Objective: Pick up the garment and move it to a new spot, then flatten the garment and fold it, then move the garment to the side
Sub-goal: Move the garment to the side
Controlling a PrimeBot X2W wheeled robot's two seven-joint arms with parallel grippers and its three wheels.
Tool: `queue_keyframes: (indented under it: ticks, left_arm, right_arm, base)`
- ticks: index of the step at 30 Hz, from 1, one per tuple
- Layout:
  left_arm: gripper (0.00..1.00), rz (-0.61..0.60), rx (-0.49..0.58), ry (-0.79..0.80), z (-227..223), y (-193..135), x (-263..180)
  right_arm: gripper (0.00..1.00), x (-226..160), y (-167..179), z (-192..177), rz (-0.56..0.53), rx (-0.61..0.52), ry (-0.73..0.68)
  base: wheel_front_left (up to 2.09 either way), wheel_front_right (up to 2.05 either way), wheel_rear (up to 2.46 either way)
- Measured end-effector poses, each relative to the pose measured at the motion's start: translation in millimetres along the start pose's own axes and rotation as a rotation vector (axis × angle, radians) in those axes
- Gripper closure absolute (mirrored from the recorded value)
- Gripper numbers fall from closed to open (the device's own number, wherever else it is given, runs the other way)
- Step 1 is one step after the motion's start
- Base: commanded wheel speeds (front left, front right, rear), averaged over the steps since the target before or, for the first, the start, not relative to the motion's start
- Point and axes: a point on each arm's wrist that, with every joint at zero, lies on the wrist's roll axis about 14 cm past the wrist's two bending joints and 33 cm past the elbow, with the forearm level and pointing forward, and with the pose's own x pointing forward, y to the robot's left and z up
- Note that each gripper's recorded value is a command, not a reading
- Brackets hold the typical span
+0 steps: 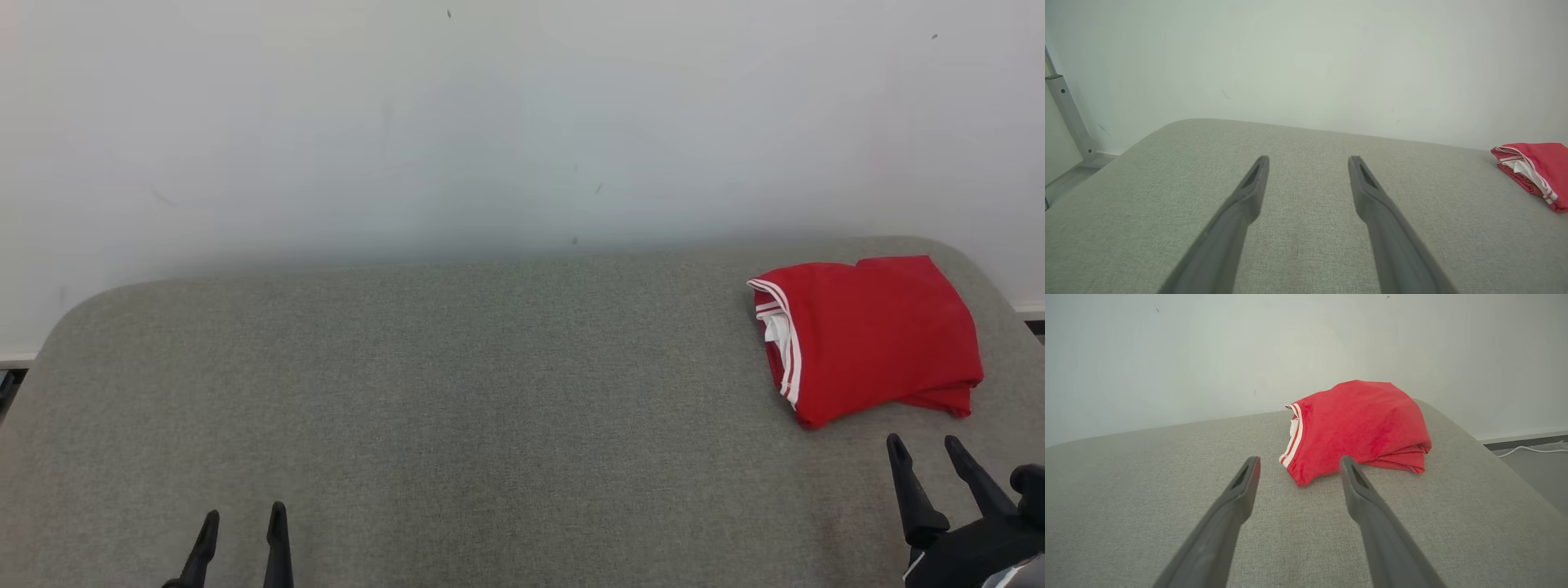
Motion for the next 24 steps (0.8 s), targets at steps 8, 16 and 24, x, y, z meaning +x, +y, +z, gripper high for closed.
queue_keyframes:
  ticks: [8,16,24]
  left_arm:
    - [0.0,-0.036,0.085,0.041,-8,-4,-2]
    - [0.0,-0.021,0.075,0.042,-4,-2,-2]
    - [0.0,0.015,0.062,0.031,1,7,-1]
  right_arm:
    - [0.0,-14,-4,5,-0.006,-0.078,-0.042]
    - [0.0,-17,-1,16,-0.014,-0.094,-0.095]
    - [0.0,-19,-1,22,-0.032,-0.094,-0.131]
  base:
    - [0.0,0.0,0.0]
    - [0.0,0.0,0.0]
    - [0.0,0.0,0.0]
